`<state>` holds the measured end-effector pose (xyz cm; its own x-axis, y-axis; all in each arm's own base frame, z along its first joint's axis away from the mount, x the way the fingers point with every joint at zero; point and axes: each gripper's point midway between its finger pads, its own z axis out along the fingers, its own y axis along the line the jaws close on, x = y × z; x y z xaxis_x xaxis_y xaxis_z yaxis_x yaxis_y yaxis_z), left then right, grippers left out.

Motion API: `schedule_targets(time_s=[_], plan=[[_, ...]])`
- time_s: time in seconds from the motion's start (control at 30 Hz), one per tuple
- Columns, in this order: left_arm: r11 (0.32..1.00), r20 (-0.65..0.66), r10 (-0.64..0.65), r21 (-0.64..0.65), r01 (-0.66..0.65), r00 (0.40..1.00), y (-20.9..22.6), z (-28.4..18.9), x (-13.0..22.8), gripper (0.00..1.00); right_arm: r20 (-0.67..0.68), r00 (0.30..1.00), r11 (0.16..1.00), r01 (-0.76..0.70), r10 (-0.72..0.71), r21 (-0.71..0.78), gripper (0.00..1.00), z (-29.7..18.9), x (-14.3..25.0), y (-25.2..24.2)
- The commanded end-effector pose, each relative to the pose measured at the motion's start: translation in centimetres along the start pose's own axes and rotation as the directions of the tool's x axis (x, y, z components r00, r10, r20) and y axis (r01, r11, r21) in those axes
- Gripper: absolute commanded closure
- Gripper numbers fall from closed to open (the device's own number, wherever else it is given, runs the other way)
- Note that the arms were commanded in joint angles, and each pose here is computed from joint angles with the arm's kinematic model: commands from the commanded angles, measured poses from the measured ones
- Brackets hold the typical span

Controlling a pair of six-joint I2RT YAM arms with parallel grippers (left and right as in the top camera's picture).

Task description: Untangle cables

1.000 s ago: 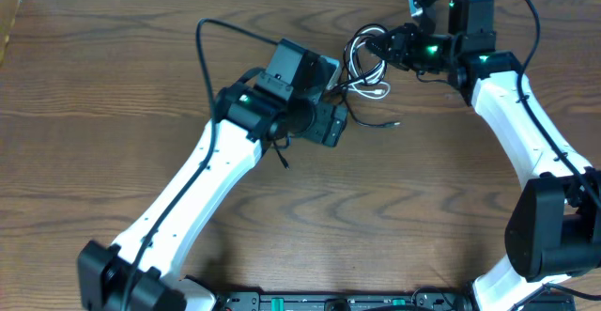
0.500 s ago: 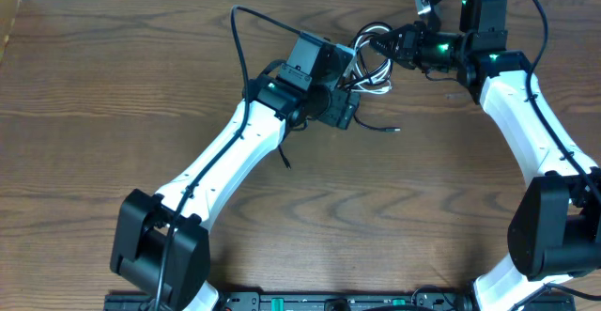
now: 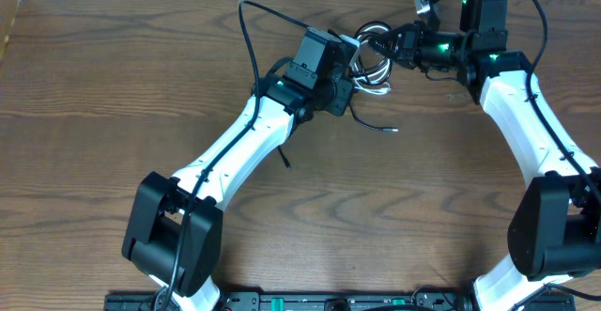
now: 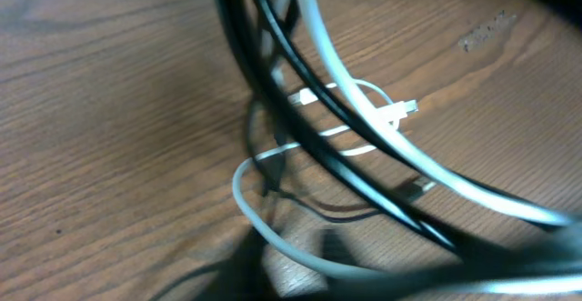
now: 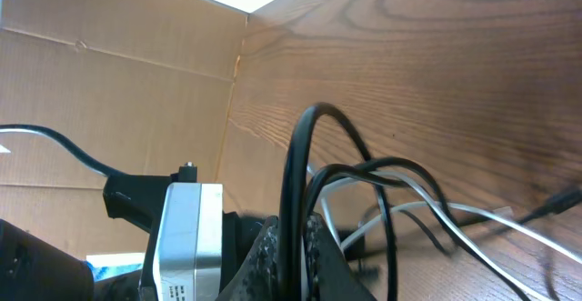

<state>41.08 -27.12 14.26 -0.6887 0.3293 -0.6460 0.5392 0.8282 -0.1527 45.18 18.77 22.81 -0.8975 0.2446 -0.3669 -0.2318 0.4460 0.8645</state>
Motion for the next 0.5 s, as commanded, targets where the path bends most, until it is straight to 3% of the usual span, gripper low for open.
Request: schedule_targets(time_s=[0.0, 0.27, 0.37, 0.47], plan=[[1.000, -0.004, -0.015, 0.008, 0.015, 1.000, -0.1, 0.1, 0.2, 0.92, 0.002, 1.000, 0.999, 0.030, -0.030, -0.026, 0.99, -0.4, -0.1, 1.5], [0.994, 0.009, -0.105, 0.038, 0.105, 0.994, -1.3, -4.3, -0.5, 0.93, 0.095, 0.995, 0.970, -0.032, 0.009, 0.241, 0.98, -0.7, -0.9, -3.5], [0.991, 0.012, -0.126, 0.039, 0.126, 0.992, -1.7, -7.1, -0.4, 0.93, 0.125, 0.992, 0.942, -0.058, 0.018, 0.329, 0.90, -1.1, -1.0, -5.1], [0.991, 0.016, -0.129, 0.040, 0.128, 0.992, -2.1, -9.7, -0.2, 0.92, 0.122, 0.993, 0.939, -0.043, 0.001, 0.342, 0.74, -1.1, -0.9, -5.2]])
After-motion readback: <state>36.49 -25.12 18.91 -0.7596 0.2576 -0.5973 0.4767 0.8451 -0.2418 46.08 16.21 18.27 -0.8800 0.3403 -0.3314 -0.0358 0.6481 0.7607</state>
